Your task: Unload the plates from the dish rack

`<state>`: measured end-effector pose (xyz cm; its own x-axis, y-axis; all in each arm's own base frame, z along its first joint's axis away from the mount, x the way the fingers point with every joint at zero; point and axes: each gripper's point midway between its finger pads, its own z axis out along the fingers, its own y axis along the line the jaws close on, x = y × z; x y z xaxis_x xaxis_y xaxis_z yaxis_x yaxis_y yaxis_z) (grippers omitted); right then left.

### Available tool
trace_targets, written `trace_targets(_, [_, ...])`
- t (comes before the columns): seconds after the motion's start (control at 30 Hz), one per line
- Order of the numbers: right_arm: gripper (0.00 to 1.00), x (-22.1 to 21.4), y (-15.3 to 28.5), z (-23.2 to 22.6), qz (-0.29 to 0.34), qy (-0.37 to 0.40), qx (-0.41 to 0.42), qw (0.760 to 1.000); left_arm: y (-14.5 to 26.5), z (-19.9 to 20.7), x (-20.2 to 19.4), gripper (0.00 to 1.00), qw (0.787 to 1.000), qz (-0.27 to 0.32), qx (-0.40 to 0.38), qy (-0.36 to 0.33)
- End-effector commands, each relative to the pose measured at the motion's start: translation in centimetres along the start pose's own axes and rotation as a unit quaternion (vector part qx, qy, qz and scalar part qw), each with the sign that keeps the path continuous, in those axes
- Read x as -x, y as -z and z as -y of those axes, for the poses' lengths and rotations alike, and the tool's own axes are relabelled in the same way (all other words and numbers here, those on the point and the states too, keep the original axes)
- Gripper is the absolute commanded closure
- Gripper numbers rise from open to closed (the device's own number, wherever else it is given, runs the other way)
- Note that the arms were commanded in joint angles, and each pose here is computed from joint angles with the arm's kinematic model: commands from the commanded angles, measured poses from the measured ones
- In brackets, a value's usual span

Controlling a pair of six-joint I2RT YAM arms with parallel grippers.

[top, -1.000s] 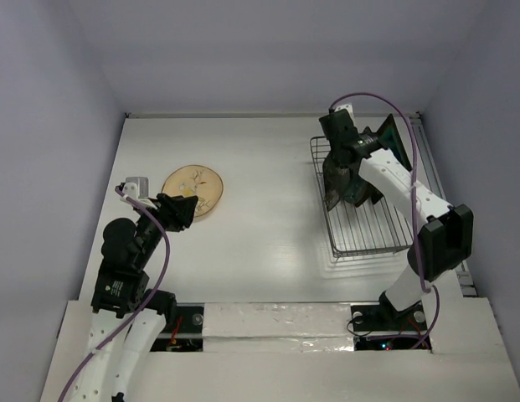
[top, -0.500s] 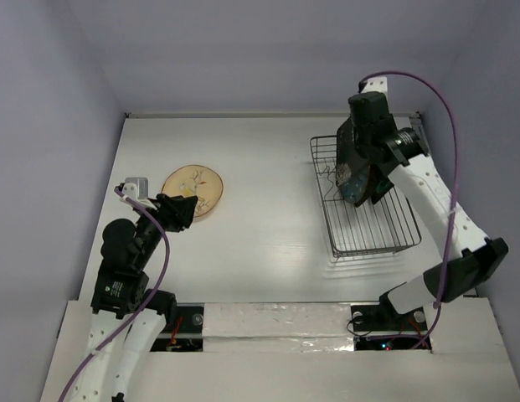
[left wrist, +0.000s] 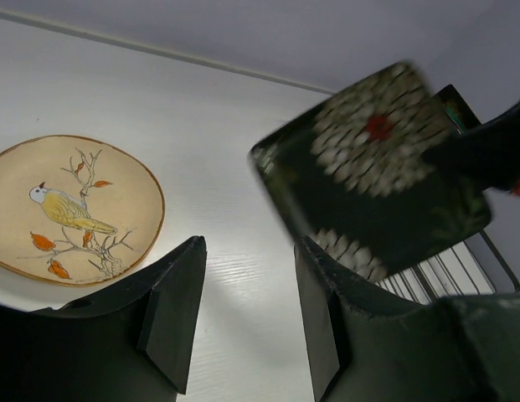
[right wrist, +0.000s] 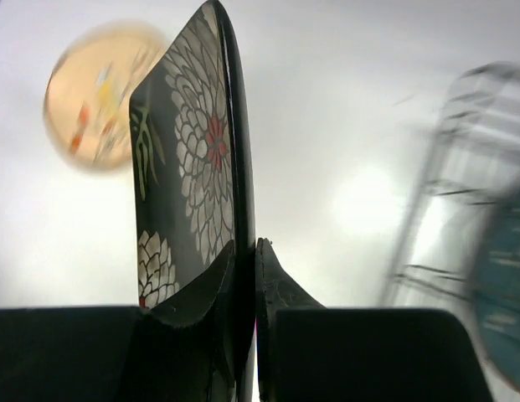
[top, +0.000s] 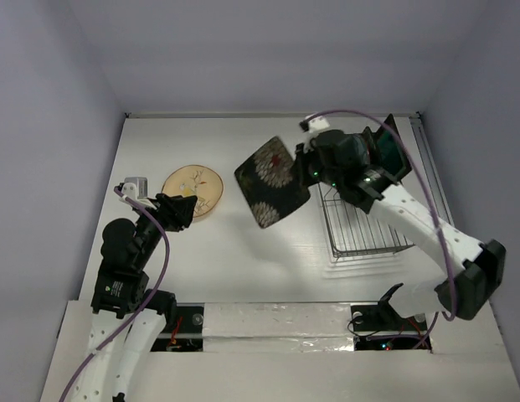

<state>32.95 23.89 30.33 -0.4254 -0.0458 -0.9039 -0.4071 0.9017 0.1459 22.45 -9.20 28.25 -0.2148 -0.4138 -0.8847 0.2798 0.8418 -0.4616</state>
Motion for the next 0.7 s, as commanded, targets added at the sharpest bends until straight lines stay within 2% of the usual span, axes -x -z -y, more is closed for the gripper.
trace_targets(0.0, [1.0,0.8,-0.5,-8.4,0.03,-0.019,0.189,0.981,-0.2,0.7,1.5,0.57,1.0,0.023,-0.012,-0.002])
trace_targets(0.07, [1.0,-1.4,-1.7,-9.7,0.003,-0.013,0.217,0.976,-0.3,0.6,1.4,0.57,1.0,0.022,-0.011,-0.002])
trace_targets(0.3, [1.0,-7.9,-5.3,-11.2,-0.072,-0.008,0.217,0.974,-0.3,0.6,1.4,0.57,1.0,0.023,-0.011,-0.002])
trace_targets(0.67, [0.99,-16.7,-10.5,-6.8,-0.158,0.007,0.097,0.983,-0.3,0.7,1.4,0.57,1.0,0.021,-0.014,-0.003])
